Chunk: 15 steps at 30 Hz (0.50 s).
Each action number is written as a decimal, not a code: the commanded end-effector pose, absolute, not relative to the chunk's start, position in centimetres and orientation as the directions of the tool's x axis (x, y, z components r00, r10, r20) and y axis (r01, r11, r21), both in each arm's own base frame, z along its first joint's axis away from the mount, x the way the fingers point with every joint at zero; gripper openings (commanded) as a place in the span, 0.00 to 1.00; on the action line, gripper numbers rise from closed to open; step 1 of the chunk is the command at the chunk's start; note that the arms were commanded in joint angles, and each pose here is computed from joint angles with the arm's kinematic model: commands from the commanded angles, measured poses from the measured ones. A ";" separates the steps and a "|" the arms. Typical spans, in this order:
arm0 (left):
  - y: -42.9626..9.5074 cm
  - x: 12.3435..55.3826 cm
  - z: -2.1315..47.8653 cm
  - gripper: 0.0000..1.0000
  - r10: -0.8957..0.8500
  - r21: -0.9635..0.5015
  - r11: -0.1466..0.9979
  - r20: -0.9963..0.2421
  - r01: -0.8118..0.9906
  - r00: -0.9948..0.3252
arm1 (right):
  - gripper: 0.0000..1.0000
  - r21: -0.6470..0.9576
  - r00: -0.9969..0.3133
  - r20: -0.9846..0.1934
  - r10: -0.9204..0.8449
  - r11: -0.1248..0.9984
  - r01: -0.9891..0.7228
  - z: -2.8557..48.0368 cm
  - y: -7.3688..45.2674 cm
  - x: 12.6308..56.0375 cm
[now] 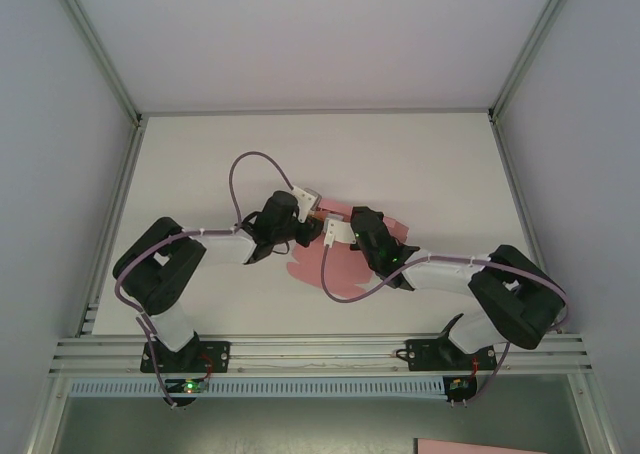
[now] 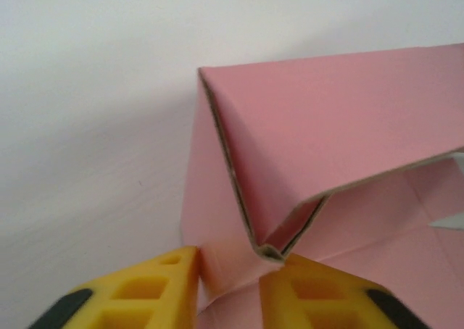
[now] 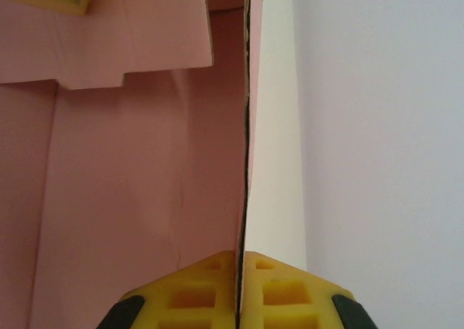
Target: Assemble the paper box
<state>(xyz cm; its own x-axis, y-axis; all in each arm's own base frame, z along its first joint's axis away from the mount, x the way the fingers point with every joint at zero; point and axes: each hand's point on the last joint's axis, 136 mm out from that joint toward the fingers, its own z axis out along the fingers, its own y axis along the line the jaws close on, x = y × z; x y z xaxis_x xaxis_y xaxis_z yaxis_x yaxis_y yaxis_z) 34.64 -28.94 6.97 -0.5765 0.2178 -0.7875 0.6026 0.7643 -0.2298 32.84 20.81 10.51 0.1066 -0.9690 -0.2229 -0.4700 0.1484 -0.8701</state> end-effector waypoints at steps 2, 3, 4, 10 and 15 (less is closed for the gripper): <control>-27.3 37.1 6.7 0.20 0.200 -0.130 0.846 -0.822 0.518 -0.533 | 0.04 -0.816 0.139 -0.198 -0.970 0.085 -0.572 7.7 21.3 30.7; -27.3 37.2 6.6 0.20 0.196 -0.128 0.848 -0.825 0.514 -0.529 | 0.04 -0.813 0.134 -0.196 -0.971 0.085 -0.575 7.6 21.2 30.7; -27.2 37.4 6.7 0.18 0.190 -0.122 0.855 -0.832 0.505 -0.522 | 0.04 -0.809 0.131 -0.198 -0.971 0.086 -0.581 7.5 21.2 30.6; -26.4 39.2 7.4 0.13 0.135 -0.065 0.919 -0.874 0.388 -0.467 | 0.02 -0.782 0.129 -0.232 -0.964 0.106 -0.615 7.3 21.5 29.8; -26.1 40.1 6.5 0.00 0.145 -0.008 0.951 -0.871 0.308 -0.469 | 0.00 -0.756 0.112 -0.233 -0.966 0.108 -0.646 6.9 21.4 29.6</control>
<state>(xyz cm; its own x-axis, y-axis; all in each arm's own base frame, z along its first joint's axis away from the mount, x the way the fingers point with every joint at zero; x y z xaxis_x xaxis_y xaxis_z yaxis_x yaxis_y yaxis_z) 36.68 -29.39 6.43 -0.4899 0.2060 -0.8471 0.5202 0.8488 -0.0944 32.80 20.36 10.50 0.0514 -0.9675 -0.2476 -0.4882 0.1920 -0.8514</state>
